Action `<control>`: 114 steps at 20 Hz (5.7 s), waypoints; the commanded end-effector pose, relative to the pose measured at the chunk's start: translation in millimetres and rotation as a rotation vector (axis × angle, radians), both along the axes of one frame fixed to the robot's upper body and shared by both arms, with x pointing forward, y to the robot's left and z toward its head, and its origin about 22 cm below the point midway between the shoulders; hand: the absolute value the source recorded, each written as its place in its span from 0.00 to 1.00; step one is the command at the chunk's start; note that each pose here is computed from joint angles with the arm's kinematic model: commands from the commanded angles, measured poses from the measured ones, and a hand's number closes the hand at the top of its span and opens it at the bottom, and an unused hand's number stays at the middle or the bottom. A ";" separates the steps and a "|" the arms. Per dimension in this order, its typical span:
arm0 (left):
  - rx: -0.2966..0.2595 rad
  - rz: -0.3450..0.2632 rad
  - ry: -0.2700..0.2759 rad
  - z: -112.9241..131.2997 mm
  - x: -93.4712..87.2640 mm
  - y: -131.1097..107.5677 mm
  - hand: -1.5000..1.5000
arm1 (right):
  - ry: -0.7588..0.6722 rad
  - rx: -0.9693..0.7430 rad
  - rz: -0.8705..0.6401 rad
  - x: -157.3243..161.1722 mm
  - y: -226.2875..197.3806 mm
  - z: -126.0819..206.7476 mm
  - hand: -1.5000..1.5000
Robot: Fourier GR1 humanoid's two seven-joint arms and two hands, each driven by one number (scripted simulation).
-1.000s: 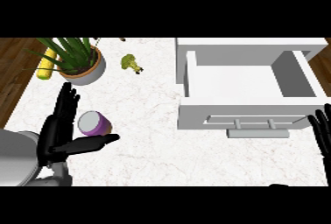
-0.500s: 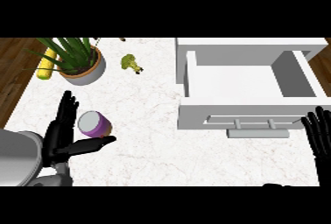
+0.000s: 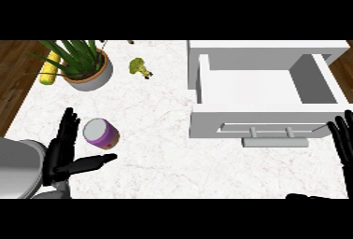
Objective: Pick up the can, place it into the drawer and close the drawer
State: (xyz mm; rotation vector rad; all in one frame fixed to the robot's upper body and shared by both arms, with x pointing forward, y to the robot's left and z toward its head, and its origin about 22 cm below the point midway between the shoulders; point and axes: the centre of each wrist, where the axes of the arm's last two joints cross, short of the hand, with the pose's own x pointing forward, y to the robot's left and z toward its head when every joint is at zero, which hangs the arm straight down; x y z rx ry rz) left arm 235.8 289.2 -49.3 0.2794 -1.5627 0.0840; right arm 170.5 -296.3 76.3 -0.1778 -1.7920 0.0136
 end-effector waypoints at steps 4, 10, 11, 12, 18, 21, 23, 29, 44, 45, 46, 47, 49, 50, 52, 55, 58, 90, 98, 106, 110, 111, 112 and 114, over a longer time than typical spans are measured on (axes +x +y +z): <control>-0.027 0.008 0.021 -38.2 -14.4 10.3 0.00 | -0.007 -0.003 -0.005 12.1 2.0 -13.1 0.00; -0.017 0.014 0.045 -50.6 -22.6 4.3 0.00 | 0.003 -0.020 0.005 2.7 11.9 7.0 0.00; -0.041 0.029 0.045 -38.5 -21.0 37.0 0.00 | -0.024 0.003 -0.001 -12.0 5.4 4.7 0.00; -0.050 0.036 0.049 -52.7 -7.4 13.5 0.00 | -0.006 -0.005 0.017 -8.1 -3.4 11.3 0.00; -0.039 0.042 0.039 -52.0 8.3 36.5 0.00 | -0.029 -0.009 0.006 -17.5 1.5 19.1 0.00; -0.031 0.022 0.052 -50.6 11.0 33.7 0.00 | -0.012 0.001 0.016 -20.8 -10.0 15.0 0.00; -0.054 0.015 0.045 -70.9 5.3 14.6 0.00 | -0.008 -0.010 0.025 -5.5 -2.6 20.8 0.00; -0.053 0.011 0.057 -57.8 11.5 0.9 0.00 | -0.025 -0.010 0.006 -11.8 -10.6 21.1 0.00; -0.052 -0.031 0.028 -61.5 55.9 7.0 0.00 | -0.023 0.011 0.017 -16.8 6.4 16.0 0.00; -0.065 -0.040 0.033 -47.6 52.2 6.3 0.00 | -0.011 0.023 -0.017 -18.8 5.9 10.3 0.00; -0.066 -0.035 0.021 -53.6 63.9 -6.9 0.00 | -0.016 0.022 0.017 -26.4 -8.4 21.9 0.00; -0.080 -0.057 0.051 -57.5 47.5 -12.7 0.00 | -0.007 0.006 0.003 -7.8 5.9 16.8 0.00; -0.085 -0.038 0.019 -56.4 69.5 -28.3 1.00 | -0.004 0.002 0.002 -19.8 4.6 6.5 0.00; -0.075 -0.058 0.002 -55.4 63.8 -17.6 1.00 | -0.015 0.019 0.003 -13.1 -12.0 0.4 0.00; -0.086 -0.092 -0.009 -46.3 59.5 -16.1 1.00 | -0.031 0.032 -0.001 -14.5 -21.4 19.6 0.00; -0.131 -0.081 -0.019 -59.3 64.3 -26.6 1.00 | -0.020 0.030 -0.001 -32.7 -2.4 2.5 0.00; -0.180 -0.126 -0.023 -42.1 70.4 -21.7 1.00 | -0.015 0.035 -0.003 -20.4 1.6 5.9 0.00; -0.093 -0.326 -0.185 159.4 108.3 -145.0 1.00 | -0.045 0.026 -0.019 -31.3 -1.8 23.8 0.00; -0.029 -0.363 -0.223 205.7 124.2 -204.7 1.00 | -0.037 0.024 -0.027 -28.8 -9.6 8.6 0.00; -0.025 -0.373 -0.245 242.6 143.9 -246.5 1.00 | -0.042 0.036 -0.023 -28.8 6.7 34.9 0.00; 0.004 -0.358 -0.236 257.7 164.1 -262.8 1.00 | -0.057 0.029 -0.012 -10.0 -4.0 26.7 0.00; -0.007 -0.393 -0.217 281.0 149.1 -271.1 1.00 | -0.032 0.035 -0.031 -19.8 -9.7 17.1 0.00; 0.006 -0.369 -0.227 286.3 156.4 -272.2 1.00 | -0.031 0.025 -0.036 -31.7 -1.4 19.7 0.00; 0.011 -0.372 -0.214 275.2 168.9 -270.9 1.00 | -0.055 0.015 -0.055 -27.5 -11.1 20.7 0.00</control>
